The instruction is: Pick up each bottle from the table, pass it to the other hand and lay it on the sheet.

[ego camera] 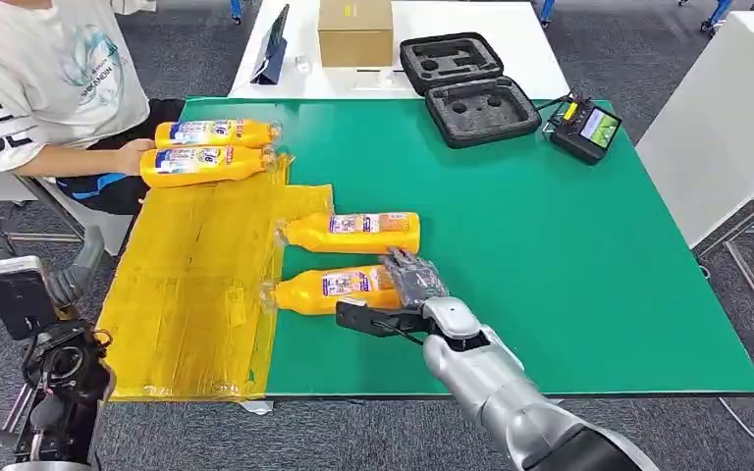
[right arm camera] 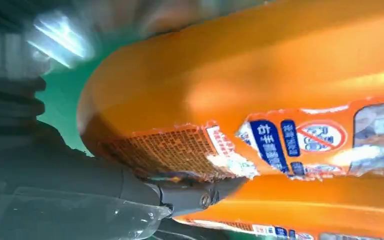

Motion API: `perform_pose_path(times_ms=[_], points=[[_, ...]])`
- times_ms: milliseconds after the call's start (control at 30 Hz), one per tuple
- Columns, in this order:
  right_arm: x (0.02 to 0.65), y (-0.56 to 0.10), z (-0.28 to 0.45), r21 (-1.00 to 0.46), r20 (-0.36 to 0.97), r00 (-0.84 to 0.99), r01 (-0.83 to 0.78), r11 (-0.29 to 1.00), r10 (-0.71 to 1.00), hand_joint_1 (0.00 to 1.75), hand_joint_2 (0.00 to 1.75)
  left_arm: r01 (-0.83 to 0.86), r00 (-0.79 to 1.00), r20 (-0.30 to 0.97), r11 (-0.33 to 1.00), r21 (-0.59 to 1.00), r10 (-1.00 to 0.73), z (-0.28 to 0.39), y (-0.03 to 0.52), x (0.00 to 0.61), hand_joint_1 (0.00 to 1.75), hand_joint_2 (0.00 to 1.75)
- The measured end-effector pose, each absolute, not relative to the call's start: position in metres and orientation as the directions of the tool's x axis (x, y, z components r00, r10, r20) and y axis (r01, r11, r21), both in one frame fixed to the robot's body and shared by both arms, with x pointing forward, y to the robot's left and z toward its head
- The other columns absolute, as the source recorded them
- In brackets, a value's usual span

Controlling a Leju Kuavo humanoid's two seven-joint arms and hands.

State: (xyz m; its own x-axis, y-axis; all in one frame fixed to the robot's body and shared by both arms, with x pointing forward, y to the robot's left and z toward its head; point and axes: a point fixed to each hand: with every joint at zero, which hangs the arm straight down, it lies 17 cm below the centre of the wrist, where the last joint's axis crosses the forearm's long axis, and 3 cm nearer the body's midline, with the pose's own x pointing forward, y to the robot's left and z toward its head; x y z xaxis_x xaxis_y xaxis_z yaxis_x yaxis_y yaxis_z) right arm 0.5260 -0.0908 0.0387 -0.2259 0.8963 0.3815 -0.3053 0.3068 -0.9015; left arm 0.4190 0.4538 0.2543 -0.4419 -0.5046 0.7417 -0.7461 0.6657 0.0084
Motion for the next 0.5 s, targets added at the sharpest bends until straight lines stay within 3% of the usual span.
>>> perform_pose_path(times_ms=[33,67,167,500], points=[[0.526,-0.09,0.039,-0.899,0.387,-0.229,-0.308,0.311,0.893,1.54,1.75,-0.743,-0.444,0.744,0.669,0.005,-0.499,0.254,0.454,0.42,0.0,1.75],[0.526,-0.089,0.039,-0.896,0.395,-0.231,-0.312,0.317,0.889,1.64,1.75,-0.741,-0.445,0.746,0.671,0.003,-0.495,0.253,0.453,0.421,0.0,1.75],[0.525,-0.086,0.041,-0.882,0.426,-0.236,-0.323,0.343,0.873,1.75,1.75,-0.737,-0.447,0.753,0.676,-0.003,-0.484,0.252,0.454,0.424,0.0,1.75],[0.521,-0.074,0.044,-0.838,0.516,-0.252,-0.348,0.421,0.819,1.75,1.75,-0.728,-0.444,0.77,0.685,-0.013,-0.458,0.245,0.455,0.43,0.0,1.75]])
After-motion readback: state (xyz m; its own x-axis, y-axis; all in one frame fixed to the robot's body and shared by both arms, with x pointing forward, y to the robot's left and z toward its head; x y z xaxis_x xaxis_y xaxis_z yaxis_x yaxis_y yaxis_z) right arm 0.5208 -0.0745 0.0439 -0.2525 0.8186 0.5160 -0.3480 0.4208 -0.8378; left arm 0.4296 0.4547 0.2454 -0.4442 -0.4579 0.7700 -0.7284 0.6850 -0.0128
